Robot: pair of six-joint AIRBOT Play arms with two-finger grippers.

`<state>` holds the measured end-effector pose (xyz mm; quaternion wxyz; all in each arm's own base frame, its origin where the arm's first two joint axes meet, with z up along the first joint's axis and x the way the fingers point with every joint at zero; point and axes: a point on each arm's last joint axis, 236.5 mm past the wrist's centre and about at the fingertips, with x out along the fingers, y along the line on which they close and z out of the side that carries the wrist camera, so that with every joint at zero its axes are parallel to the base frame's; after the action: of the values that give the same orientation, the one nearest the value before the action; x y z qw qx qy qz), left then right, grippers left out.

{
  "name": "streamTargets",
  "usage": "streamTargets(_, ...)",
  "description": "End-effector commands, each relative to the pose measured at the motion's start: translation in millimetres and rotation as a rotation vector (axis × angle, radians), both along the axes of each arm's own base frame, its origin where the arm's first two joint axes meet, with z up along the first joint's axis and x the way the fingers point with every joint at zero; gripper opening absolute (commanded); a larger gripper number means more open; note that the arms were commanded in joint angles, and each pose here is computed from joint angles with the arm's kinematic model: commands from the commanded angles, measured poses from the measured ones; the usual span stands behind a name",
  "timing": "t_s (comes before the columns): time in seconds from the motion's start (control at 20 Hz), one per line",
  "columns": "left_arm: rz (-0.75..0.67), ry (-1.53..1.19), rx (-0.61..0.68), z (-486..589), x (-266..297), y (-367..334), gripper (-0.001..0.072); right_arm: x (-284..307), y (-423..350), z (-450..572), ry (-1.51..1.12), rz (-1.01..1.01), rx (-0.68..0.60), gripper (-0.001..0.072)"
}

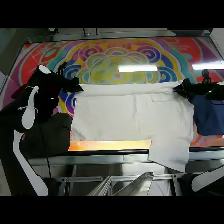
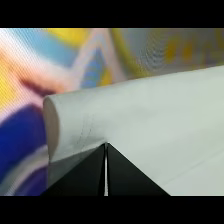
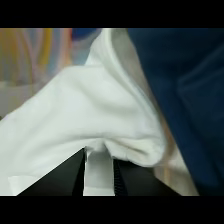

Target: Fold the shirts.

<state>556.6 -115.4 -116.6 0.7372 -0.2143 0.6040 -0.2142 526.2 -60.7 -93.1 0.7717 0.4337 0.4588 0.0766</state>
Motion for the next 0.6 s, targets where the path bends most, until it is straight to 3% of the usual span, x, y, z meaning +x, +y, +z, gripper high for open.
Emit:
streamTargets(0.0, 0.065, -0.080, 0.008, 12.3, 32.2, 7.6, 0.0002, 40.2, -3.3, 31.1, -0.096, -0.049, 0.047, 0.0223)
streamTargets(0.2, 0.098, -0.217, 0.014, 86.1, 46.3, 27.3, 0.0013, 49.3, -0.1, 98.1, -0.213, 0.050, 0.062, 0.0224)
streamTargets(0.35, 0.042, -0.409, 0.050, 182.4, 40.2, 36.9, 0.0014, 28.8, 8.7, 162.0, -0.304, 0.205, 0.054, 0.0220)
streamTargets(0.4, 0.007, -0.459, 0.063, 210.7, 31.1, 34.8, 0.0014, 19.7, 11.5, 179.3, -0.338, 0.248, 0.032, 0.0144)
streamTargets(0.45, -0.039, -0.505, 0.082, 231.5, 18.8, 33.1, 0.0014, 10.2, 12.2, 191.5, -0.357, 0.285, -0.008, 0.0018)
streamTargets(0.55, -0.099, -0.491, 0.106, 238.1, -14.8, 31.2, 0.0013, -8.8, 2.1, 194.8, -0.308, 0.309, -0.109, 0.0015)
